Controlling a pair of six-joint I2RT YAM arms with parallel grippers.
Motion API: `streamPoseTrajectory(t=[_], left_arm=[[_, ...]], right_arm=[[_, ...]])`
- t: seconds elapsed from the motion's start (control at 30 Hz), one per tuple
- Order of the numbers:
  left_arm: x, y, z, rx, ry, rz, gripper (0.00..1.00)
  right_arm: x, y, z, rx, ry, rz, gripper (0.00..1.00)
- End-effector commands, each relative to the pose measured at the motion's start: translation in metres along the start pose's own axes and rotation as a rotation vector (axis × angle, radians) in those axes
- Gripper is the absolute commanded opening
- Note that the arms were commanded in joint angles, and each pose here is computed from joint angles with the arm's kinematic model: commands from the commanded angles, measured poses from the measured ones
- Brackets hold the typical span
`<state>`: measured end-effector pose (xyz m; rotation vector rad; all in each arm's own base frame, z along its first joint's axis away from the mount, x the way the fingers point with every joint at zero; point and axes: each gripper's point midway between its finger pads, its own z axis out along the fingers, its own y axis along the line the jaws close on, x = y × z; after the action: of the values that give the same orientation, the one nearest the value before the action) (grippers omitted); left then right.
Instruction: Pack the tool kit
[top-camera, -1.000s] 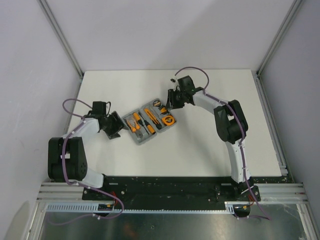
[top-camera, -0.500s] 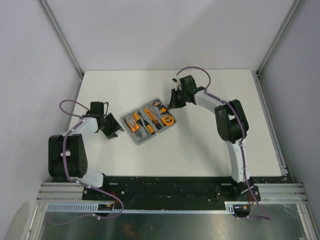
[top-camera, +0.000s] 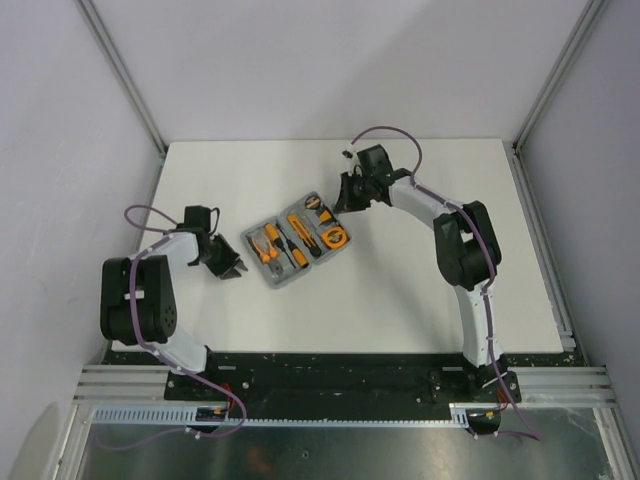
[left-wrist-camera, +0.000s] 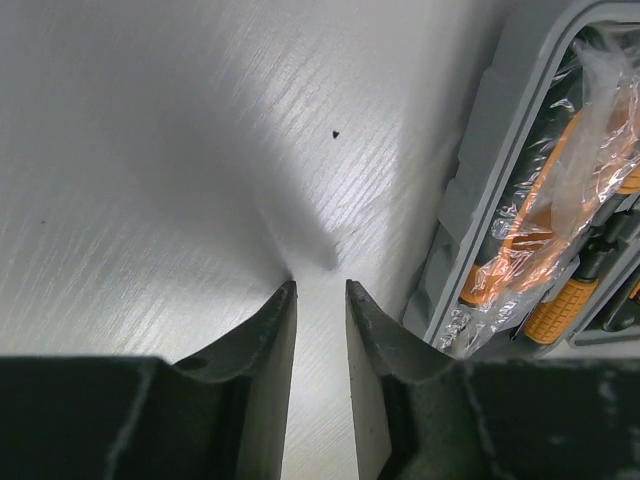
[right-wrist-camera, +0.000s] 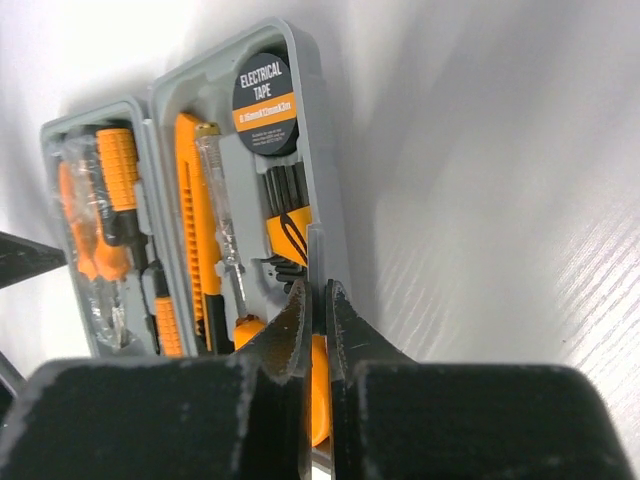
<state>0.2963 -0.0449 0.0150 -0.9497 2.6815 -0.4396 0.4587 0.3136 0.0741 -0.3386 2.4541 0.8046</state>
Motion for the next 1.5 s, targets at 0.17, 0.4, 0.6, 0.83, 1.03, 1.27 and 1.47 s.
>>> streamPoseTrajectory(t=[0.17,0.4,0.6,0.83,1.03,1.27,1.47], left_arm=[[-0.002,-0.013,0.012,0.019,0.058,-0.017,0.32],[0.000,-0.034,0.016,0.056,0.085,0.011,0.33],[0.013,-0.058,0.021,0.125,0.136,0.082,0.34],[0.022,-0.072,0.026,0.165,0.163,0.116,0.33],[0.023,-0.077,0.029,0.177,0.171,0.117,0.33],[0.022,-0.079,0.031,0.177,0.171,0.112,0.33],[0.021,-0.081,0.030,0.178,0.166,0.109,0.32]], right_arm=[[-0.068,0.053,-0.057,-0.058,-0.176,-0.060,0.00],[-0.067,0.052,-0.057,-0.048,-0.172,-0.057,0.00],[-0.069,0.050,-0.058,-0.040,-0.176,-0.048,0.00],[-0.081,0.054,-0.070,-0.036,-0.204,-0.051,0.00],[-0.085,0.059,-0.075,-0.035,-0.206,-0.058,0.00],[-0.088,0.069,-0.077,-0.015,-0.208,-0.073,0.00],[-0.085,0.071,-0.074,0.065,-0.205,-0.121,0.00]])
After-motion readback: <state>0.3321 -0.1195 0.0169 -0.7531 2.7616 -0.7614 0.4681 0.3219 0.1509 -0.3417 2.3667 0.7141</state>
